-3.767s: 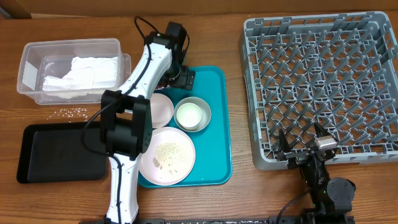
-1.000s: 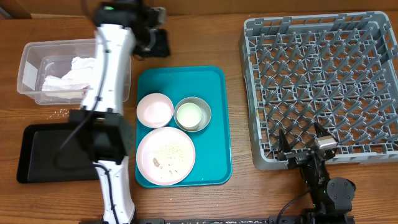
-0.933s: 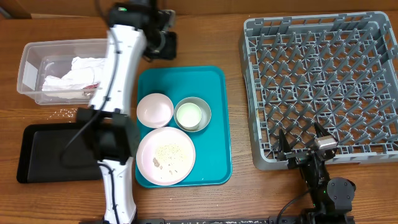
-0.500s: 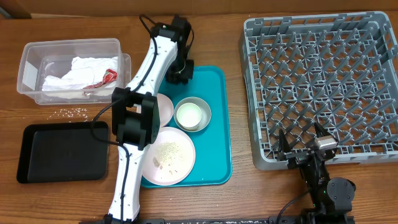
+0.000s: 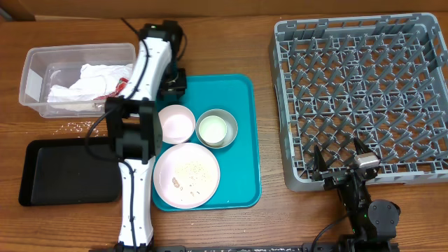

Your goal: Sort waste into correct bins and load items into the dishwasher

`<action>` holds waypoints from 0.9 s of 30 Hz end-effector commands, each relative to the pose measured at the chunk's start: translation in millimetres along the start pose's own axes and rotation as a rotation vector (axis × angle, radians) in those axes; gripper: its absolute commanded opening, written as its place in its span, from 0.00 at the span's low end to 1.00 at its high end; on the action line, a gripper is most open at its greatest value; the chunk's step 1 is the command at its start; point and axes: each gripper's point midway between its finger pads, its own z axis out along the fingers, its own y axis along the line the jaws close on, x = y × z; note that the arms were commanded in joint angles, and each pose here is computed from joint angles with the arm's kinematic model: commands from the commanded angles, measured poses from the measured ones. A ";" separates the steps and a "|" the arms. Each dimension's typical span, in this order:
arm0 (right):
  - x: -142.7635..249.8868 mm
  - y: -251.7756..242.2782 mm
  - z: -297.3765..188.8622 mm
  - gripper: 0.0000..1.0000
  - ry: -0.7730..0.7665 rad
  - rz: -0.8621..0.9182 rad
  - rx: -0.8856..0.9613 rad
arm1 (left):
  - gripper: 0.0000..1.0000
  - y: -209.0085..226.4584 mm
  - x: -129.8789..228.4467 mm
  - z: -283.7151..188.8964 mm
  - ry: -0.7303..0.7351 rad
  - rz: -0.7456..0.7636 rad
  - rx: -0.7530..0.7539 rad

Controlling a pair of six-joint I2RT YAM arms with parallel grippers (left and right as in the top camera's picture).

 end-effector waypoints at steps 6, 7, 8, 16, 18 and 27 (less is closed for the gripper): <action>1.6 -0.6 0.1 1.00 -0.005 -0.004 0.004 | 0.46 -32.7 8.5 1.3 0.050 0.057 0.172; 1.6 -0.6 0.1 1.00 -0.005 -0.004 0.004 | 0.45 -40.3 10.9 0.0 0.058 0.072 0.203; 1.6 -0.6 0.1 1.00 -0.005 -0.004 0.004 | 0.42 -48.4 13.8 -1.5 0.066 0.087 0.234; 1.6 -0.6 0.1 1.00 -0.005 -0.004 0.004 | 0.31 -87.3 20.7 -6.0 0.038 0.193 0.279; 1.6 -0.6 0.1 1.00 -0.005 -0.004 0.004 | 0.31 -96.7 23.4 -6.8 0.031 0.213 0.280; 1.6 -0.6 0.1 1.00 -0.005 -0.004 0.004 | 0.33 -130.7 40.4 -7.5 0.009 0.286 0.224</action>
